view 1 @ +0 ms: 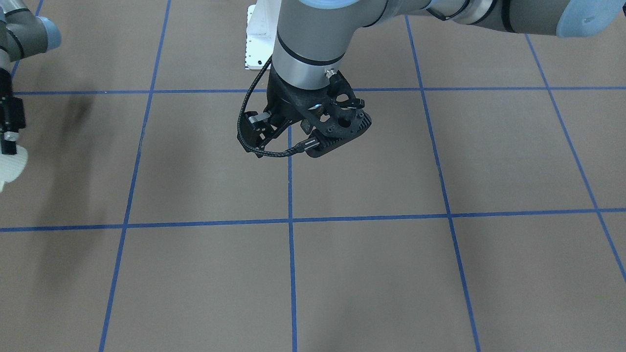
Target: Left arm hands cup to right arm to dump lemon
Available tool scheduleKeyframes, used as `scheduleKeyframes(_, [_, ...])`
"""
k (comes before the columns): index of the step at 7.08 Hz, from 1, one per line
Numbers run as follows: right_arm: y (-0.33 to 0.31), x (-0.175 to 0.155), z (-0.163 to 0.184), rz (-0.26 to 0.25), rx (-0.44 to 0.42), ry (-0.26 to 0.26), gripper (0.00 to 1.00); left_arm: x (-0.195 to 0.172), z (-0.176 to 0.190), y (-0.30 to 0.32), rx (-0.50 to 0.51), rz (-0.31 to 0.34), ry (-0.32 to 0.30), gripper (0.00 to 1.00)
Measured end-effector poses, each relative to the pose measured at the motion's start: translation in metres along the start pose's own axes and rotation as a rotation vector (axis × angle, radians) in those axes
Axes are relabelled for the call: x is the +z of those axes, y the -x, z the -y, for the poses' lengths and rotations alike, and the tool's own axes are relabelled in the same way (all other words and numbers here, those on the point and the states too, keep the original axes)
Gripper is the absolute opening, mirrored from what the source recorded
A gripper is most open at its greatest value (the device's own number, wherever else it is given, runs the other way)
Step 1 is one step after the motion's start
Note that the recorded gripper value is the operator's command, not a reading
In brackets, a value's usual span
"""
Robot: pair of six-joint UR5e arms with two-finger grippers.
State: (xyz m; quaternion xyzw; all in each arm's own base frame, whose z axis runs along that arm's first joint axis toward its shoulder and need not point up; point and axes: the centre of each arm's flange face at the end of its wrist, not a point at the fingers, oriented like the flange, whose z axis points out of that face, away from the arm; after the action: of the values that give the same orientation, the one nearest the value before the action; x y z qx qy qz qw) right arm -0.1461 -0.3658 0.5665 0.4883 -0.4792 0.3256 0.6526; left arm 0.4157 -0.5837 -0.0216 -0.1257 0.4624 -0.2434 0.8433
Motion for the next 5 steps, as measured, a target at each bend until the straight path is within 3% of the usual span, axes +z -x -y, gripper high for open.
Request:
scheduleKeyframes(3, [-0.128,-0.056,0.052,-0.033,0.271,0.001,0.0,0.003,0.001,0.0,0.002,0.003,-0.015,1.0])
scheduleKeyframes(5, [-0.177,-0.089,0.083,-0.058,0.563,0.02,0.0,0.0,-0.003,-0.002,0.005,-0.003,-0.018,1.0])
